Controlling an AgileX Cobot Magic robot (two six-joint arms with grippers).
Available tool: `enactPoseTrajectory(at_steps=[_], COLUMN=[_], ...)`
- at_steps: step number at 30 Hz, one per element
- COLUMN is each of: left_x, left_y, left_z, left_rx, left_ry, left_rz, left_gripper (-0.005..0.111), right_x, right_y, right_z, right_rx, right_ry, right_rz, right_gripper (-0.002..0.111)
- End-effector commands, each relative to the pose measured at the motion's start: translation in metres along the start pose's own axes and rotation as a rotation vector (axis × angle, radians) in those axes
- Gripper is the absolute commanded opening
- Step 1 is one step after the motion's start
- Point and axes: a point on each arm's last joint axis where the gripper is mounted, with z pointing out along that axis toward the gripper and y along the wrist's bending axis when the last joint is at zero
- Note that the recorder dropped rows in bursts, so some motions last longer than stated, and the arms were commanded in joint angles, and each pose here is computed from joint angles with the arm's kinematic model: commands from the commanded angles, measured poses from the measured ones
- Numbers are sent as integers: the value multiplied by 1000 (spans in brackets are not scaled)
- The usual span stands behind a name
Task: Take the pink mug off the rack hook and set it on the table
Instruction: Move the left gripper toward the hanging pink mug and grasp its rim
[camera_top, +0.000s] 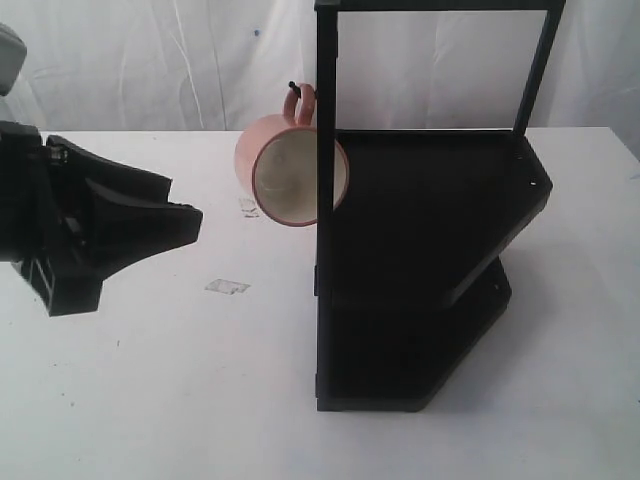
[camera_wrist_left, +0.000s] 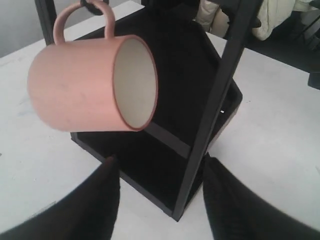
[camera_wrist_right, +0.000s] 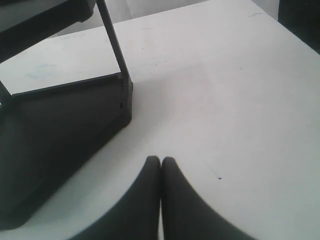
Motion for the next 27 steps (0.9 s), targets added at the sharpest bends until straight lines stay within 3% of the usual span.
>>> enactPoseTrajectory(at_steps=[1,5,10,15,20,23,27], left_x=[-4,-2,-2,-19,-38,-39,-34], left_y=[-1,4,1,-3,3,1,6], left_z=[5,15,28,33,33,40,49], left_rx=[-7,-45,17,33,-19,30,19], left_ry=[-36,-27,-32,-105,-176,-167,-137], left_rz=[31,6,-6,100,98,121,173], left_gripper=[55,55,55,55,56,66,75], right_x=[0,0,0,0,0,0,0], right_y=[0,0,0,0,0,0,0], right_z=[0,0,0,0,0,0,0], right_rx=[4,4,4,4,4,4,4], right_ry=[-12,-12,-12,-12,-12,-12,-12], right_rz=[-10,-10,-10,-10,-10,-10,-10], right_gripper=[0,0,0,0,0,0,0])
